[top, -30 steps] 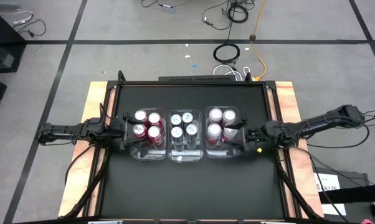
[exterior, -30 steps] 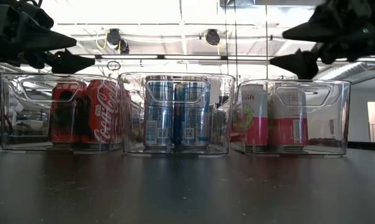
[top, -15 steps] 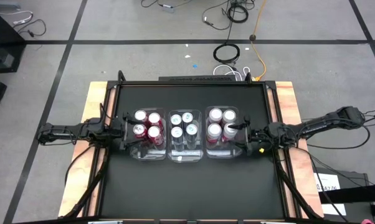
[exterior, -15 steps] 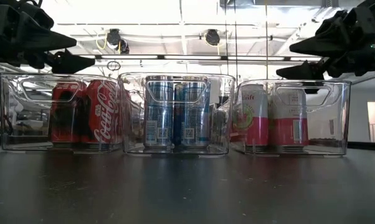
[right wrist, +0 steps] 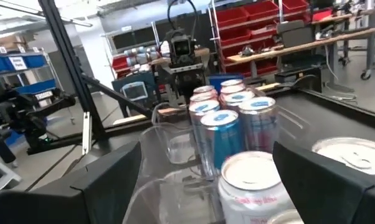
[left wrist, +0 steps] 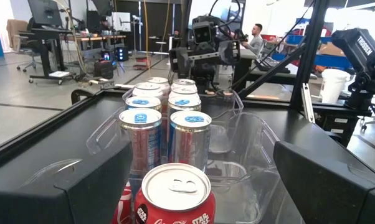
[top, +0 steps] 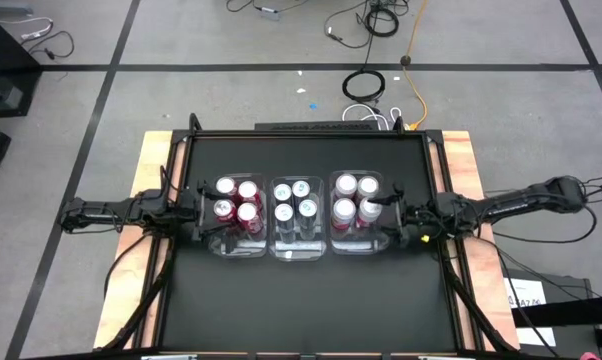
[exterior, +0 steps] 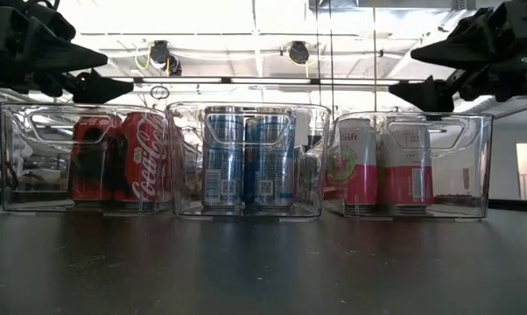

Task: Sort soda cans
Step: Return to Home Position

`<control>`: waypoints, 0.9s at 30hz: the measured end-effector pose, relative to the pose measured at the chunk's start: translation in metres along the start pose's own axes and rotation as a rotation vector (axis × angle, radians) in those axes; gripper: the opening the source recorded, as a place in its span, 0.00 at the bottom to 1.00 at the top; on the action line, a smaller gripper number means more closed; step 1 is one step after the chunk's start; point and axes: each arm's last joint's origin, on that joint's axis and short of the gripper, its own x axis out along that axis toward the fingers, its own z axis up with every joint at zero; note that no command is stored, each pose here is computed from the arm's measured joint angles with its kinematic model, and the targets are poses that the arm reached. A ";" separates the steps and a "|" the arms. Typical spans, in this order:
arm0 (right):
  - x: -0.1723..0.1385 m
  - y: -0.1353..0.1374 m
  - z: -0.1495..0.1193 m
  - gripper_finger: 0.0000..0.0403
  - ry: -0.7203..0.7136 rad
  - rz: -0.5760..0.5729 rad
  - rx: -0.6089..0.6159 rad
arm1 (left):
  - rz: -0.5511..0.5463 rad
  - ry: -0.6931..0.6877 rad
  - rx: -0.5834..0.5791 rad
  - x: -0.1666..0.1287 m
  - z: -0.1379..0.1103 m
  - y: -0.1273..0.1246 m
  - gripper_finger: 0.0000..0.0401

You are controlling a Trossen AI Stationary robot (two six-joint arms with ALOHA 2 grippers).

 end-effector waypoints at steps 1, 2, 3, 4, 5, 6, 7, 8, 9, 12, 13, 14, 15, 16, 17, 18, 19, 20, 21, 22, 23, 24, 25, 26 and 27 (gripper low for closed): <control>-0.001 -0.001 0.000 0.88 0.009 -0.006 0.008 | 0.000 0.000 0.000 0.000 0.000 0.000 0.99; -0.003 -0.001 -0.001 0.88 0.023 -0.013 0.019 | 0.000 0.000 0.000 0.000 0.000 0.000 0.99; -0.004 -0.002 -0.002 0.88 0.035 -0.018 0.034 | 0.000 0.000 0.000 0.000 0.000 0.000 0.99; -0.006 -0.002 -0.002 0.88 0.043 -0.021 0.047 | 0.000 0.000 0.000 0.000 0.000 0.000 0.99; -0.008 -0.002 -0.002 0.88 0.047 -0.022 0.052 | 0.000 0.000 0.000 0.000 0.000 0.000 0.99; -0.010 -0.002 -0.001 0.88 0.040 -0.020 0.056 | 0.000 0.000 0.000 0.000 0.000 0.000 0.99; -0.012 -0.002 0.001 0.88 0.030 -0.018 0.057 | 0.000 0.000 0.000 0.000 0.000 0.000 0.99; -0.014 -0.002 0.002 0.88 0.018 -0.014 0.060 | 0.000 0.000 0.000 0.000 0.000 0.000 0.99; -0.016 -0.002 0.003 0.88 0.011 -0.012 0.063 | 0.000 0.000 0.000 0.000 0.000 0.000 0.99; -0.022 -0.002 0.002 0.88 0.035 -0.012 0.102 | 0.000 0.000 0.000 0.000 0.000 0.000 0.99; -0.025 -0.003 0.000 0.88 0.047 -0.018 0.119 | 0.000 0.000 0.000 0.000 0.000 0.000 0.99; -0.027 -0.003 0.000 0.88 0.053 -0.030 0.133 | 0.000 0.000 0.000 0.000 0.000 0.000 0.99; -0.029 -0.003 -0.001 0.88 0.051 -0.041 0.138 | 0.000 0.000 0.000 0.000 0.000 0.000 0.99; -0.031 -0.003 0.000 0.88 0.039 -0.054 0.139 | 0.000 0.000 0.000 0.000 0.000 0.000 0.99; -0.033 -0.003 0.001 0.88 0.027 -0.064 0.138 | 0.000 0.000 0.000 0.000 0.000 0.000 0.99; -0.035 -0.003 0.001 0.88 0.023 -0.063 0.138 | 0.000 0.000 0.000 0.000 0.000 0.000 0.99; -0.036 -0.003 0.000 0.88 0.027 -0.061 0.147 | 0.000 0.000 0.000 0.000 0.000 0.000 0.99; -0.038 -0.003 0.000 0.88 0.032 -0.051 0.159 | 0.000 0.000 0.000 0.000 0.000 0.000 0.99; -0.038 -0.002 0.001 0.88 0.027 -0.035 0.159 | 0.000 0.000 0.000 0.000 0.000 0.000 0.99; -0.039 -0.002 0.001 0.88 0.026 -0.018 0.159 | 0.000 0.000 0.000 0.000 0.000 0.000 0.99; -0.039 -0.001 0.002 0.88 0.022 -0.013 0.149 | 0.000 0.000 0.000 0.000 0.000 0.000 0.99; -0.039 -0.001 0.002 0.88 0.023 -0.011 0.137 | 0.000 0.000 0.000 0.000 0.000 0.000 0.99; -0.039 -0.001 0.002 0.88 0.025 -0.011 0.124 | 0.000 0.000 0.000 0.000 0.000 0.000 0.99; -0.039 -0.001 0.001 0.88 0.027 -0.011 0.119 | 0.000 0.000 0.000 0.000 0.000 0.000 0.99; -0.039 -0.001 0.001 0.88 0.031 -0.012 0.118 | 0.000 0.000 0.000 0.000 0.000 0.000 0.99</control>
